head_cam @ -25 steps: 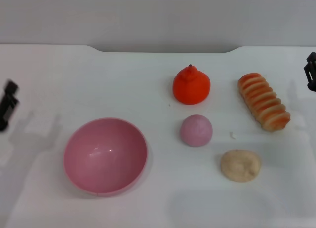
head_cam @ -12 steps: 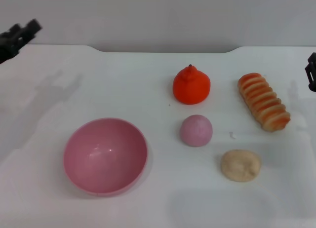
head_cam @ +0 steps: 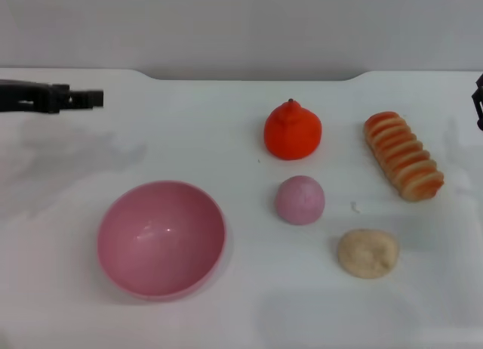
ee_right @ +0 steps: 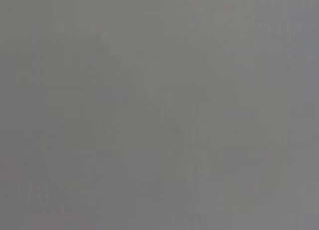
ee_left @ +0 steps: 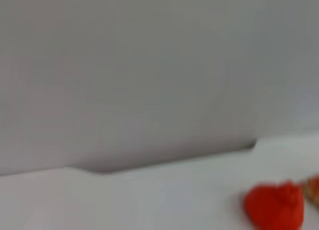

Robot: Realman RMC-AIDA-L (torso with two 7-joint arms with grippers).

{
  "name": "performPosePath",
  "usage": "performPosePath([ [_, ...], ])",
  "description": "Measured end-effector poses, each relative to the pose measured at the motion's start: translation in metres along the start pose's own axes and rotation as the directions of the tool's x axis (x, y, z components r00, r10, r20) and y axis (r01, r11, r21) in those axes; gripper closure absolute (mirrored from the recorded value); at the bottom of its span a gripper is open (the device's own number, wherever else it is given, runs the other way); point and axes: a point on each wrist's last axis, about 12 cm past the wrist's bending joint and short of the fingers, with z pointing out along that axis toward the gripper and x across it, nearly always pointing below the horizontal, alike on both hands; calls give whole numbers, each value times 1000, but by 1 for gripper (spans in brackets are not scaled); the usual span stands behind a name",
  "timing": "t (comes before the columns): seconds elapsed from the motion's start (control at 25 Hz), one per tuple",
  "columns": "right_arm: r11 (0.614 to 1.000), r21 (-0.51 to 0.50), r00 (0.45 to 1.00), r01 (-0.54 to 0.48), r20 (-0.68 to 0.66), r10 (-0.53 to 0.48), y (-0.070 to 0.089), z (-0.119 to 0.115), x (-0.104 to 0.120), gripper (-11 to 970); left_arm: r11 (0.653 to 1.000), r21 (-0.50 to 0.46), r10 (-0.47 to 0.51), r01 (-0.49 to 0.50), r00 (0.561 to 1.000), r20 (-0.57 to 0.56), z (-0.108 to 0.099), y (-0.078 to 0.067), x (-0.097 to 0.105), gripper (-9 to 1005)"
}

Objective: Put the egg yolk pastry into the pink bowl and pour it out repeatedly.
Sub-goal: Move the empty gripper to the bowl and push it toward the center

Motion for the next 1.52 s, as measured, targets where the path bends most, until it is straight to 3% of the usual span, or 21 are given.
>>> performPosePath([
  [0.04,1000,0,1000,2,1,-2,0,1,0,421,996,-35,80,-82,995,-65,-8,-16,-6,302],
  [0.08,1000,1,1000,5,3,-5,-1,2,-1,422,996,-35,80,-82,995,-65,-8,-16,-6,302],
  [0.16,1000,2,1000,9,3,-9,-2,3,-2,423,987,-73,135,-146,981,-138,-17,-36,-6,302],
  [0.2,1000,3,1000,11,4,-11,-2,4,-2,424,987,-73,135,-146,981,-138,-17,-36,-6,302],
  [0.24,1000,4,1000,13,5,-13,-3,5,-3,424,983,-92,140,-160,972,-189,-25,-50,-5,302],
  [0.48,999,9,999,31,15,-31,-6,15,-9,428,991,-76,89,-112,963,-256,-33,-62,1,302],
  [0.8,999,11,998,46,33,-47,-9,22,-14,432,997,-68,20,-43,951,-309,-29,-63,8,302],
  [1.28,998,24,997,57,43,-58,-15,20,-16,439,994,-109,-63,14,886,-460,21,-46,15,301],
  [1.52,998,27,997,63,49,-64,-17,21,-18,443,994,-107,-72,23,876,-476,28,-44,17,303],
])
